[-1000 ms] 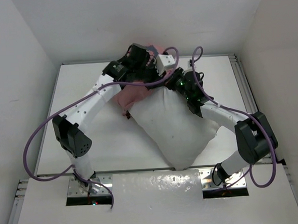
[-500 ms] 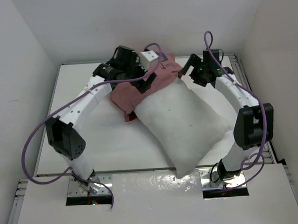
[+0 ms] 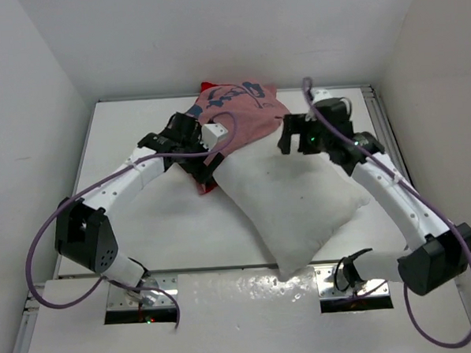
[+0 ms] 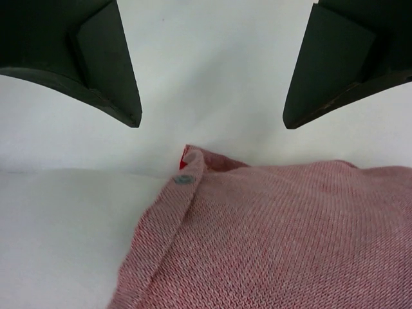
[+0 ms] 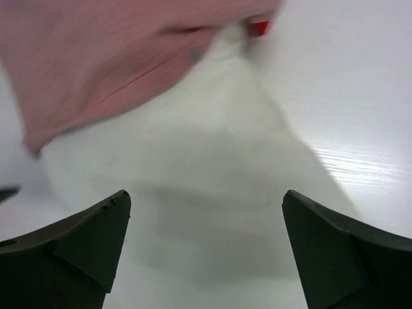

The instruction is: Put the pillow into the pillowcase

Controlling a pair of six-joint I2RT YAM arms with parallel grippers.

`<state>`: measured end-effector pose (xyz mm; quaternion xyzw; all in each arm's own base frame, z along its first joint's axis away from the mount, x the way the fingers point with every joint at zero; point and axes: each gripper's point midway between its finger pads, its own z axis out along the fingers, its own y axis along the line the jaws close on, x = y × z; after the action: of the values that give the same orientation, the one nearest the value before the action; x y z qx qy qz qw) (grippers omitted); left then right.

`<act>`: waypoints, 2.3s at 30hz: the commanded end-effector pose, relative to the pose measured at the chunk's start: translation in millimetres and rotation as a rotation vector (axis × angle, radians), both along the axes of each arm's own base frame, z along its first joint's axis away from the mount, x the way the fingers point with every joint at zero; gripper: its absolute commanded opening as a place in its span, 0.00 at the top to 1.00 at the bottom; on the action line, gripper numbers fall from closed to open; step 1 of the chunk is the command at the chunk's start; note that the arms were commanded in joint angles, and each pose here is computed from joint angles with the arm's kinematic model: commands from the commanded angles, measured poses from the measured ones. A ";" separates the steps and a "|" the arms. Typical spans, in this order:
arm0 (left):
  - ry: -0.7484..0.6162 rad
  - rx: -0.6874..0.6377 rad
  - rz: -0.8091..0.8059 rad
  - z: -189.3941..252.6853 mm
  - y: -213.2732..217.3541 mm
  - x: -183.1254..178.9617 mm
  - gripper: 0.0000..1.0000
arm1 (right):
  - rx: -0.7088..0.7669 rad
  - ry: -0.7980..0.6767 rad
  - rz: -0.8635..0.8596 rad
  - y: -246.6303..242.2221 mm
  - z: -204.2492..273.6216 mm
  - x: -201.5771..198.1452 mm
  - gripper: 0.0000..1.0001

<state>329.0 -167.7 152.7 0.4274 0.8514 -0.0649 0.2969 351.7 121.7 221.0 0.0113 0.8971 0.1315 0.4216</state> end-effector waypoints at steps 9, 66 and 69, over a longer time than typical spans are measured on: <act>-0.109 -0.040 0.038 -28.6 -33.5 56.7 0.39 | -0.227 0.163 0.278 102.9 -114.4 -41.4 0.01; -0.103 -0.212 0.094 63.8 -111.1 117.2 0.35 | 0.256 0.355 0.094 80.5 -83.7 89.9 0.01; -0.038 -0.231 0.017 52.5 -124.6 102.1 0.53 | 0.351 0.476 0.229 109.2 -117.8 83.8 0.01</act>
<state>434.9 -272.1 169.0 0.3804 0.8592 -0.1131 0.3229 447.7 199.5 93.0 0.0621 0.9436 0.2383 0.2215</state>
